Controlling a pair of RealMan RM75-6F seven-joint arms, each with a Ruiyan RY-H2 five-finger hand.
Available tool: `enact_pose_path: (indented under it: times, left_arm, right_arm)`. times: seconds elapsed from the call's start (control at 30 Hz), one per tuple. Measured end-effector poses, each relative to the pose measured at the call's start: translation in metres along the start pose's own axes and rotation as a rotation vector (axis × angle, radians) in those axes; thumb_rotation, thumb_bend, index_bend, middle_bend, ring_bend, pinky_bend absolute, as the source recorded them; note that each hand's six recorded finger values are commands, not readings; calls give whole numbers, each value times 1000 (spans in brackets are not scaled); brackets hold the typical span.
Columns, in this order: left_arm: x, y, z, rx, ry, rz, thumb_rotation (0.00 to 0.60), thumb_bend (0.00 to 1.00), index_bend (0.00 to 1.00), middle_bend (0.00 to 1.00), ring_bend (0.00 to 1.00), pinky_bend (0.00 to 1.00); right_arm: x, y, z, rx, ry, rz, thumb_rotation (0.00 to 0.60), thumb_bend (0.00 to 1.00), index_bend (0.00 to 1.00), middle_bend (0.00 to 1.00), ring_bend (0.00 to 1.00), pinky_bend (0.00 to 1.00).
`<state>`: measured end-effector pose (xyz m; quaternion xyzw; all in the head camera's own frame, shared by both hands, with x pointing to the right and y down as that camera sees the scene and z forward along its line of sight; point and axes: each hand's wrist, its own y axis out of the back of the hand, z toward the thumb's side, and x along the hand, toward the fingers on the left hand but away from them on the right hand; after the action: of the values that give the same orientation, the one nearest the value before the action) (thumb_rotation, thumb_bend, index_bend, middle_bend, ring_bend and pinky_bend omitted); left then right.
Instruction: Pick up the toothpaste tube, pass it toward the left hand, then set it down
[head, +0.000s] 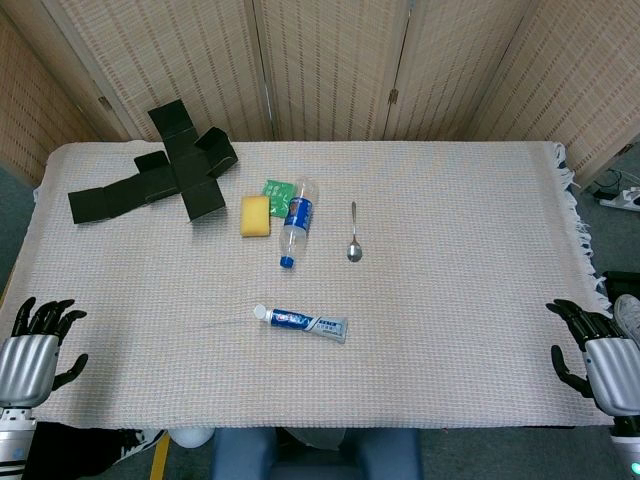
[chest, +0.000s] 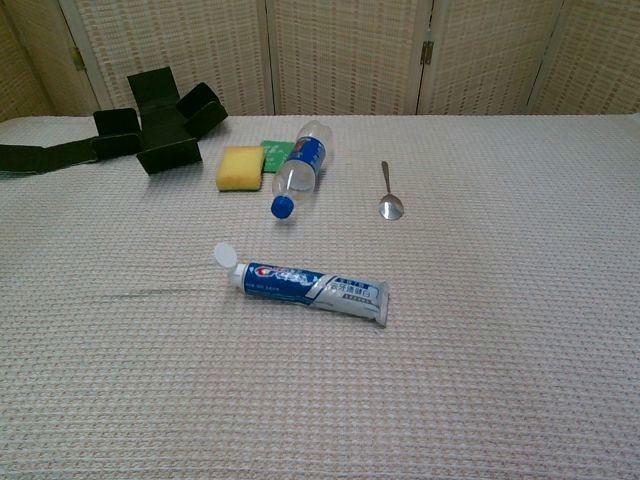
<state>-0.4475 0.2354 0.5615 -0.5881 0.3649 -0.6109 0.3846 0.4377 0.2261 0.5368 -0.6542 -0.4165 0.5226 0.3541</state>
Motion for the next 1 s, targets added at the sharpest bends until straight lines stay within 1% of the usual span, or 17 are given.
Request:
enact_pose_path:
  times: [0.17,0.43,0.63,0.83,1.0]
  left_arm:
    - [0,-1,1,-1,-4,7,600,326,287,212,172,0]
    - [-2,0,0,-2,-4,18,600,325,285,212,172,0]
    - [-3,0,0,-5,-7,17,600,326,285,212,172,0]
    - [-6,4,0,-14,-7,27,600,326,285,212,172,0]
    - [-9,5,0,-17,-12,30,600,327,285,212,172,0]
  right_arm:
    - [-7,-9,6,-6,32,49,600,575,209,214,257,222]
    - [-14,-16,18,-7,78,82,600,576,209,214,257,221]
    - [-18,-23,33,-20,117,115,600,575,209,209,256,233]
    - [-33,-34,66,-24,196,159,600,575,202,207,255,254]
    - [-49,-51,106,12,272,188,600,576,202,209,256,254]
